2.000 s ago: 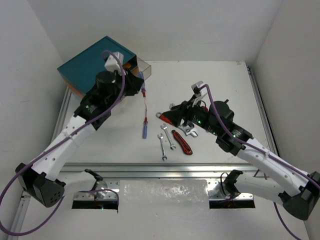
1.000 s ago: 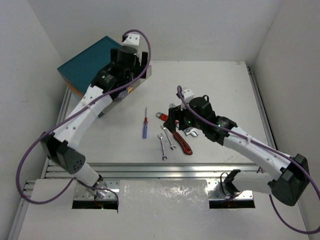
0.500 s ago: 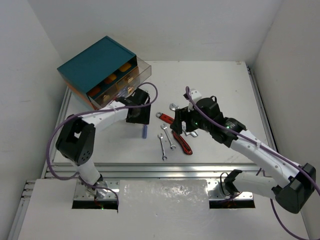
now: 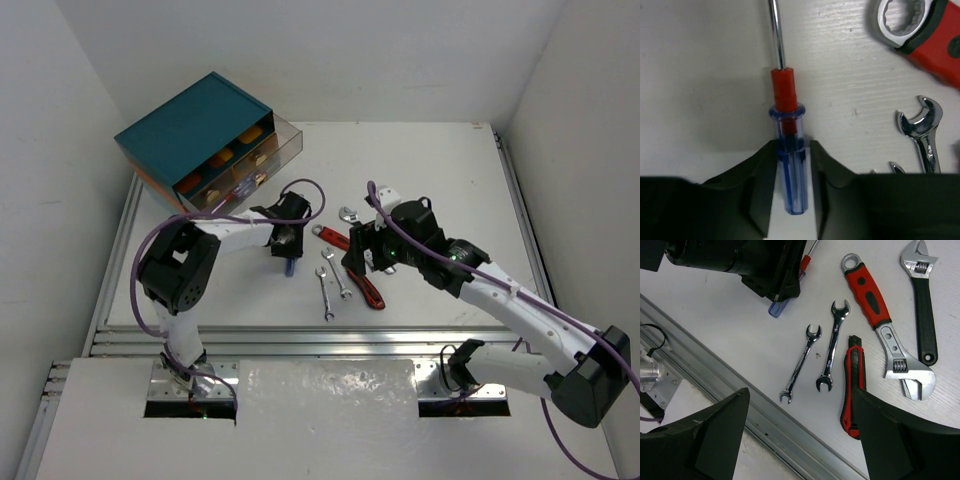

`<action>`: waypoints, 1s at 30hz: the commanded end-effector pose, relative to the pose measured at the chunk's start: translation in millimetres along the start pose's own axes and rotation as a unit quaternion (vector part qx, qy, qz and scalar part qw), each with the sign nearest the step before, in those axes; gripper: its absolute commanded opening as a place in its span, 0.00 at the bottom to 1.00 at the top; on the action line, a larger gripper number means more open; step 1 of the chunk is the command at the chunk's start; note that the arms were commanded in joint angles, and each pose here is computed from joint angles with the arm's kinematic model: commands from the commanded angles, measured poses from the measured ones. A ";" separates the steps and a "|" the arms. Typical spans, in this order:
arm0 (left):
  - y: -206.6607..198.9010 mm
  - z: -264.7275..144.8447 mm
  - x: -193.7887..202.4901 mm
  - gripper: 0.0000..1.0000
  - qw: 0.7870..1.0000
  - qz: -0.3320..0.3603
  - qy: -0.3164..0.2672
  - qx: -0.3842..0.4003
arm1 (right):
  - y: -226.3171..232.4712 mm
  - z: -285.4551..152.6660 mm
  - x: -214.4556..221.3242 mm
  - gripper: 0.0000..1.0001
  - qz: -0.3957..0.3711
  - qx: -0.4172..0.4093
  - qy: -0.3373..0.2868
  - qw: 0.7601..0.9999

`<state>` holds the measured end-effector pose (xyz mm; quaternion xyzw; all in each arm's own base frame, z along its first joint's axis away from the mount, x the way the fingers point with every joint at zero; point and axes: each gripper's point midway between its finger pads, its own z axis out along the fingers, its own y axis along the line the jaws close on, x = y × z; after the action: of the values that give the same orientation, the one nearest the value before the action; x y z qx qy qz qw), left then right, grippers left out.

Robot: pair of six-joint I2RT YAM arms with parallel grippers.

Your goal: Sort the tools into containers

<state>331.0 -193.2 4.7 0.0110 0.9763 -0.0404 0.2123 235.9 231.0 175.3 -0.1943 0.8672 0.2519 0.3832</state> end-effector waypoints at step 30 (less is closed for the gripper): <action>101.8 -267.1 -258.3 0.18 0.843 0.223 -0.391 -0.293 | -14.3 -21.3 -12.0 0.85 -0.037 0.017 -0.040 0.998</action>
<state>457.2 -56.9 323.8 0.1232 0.7719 0.3074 0.5426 236.6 210.2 187.7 -0.2033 0.8550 0.2326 0.4165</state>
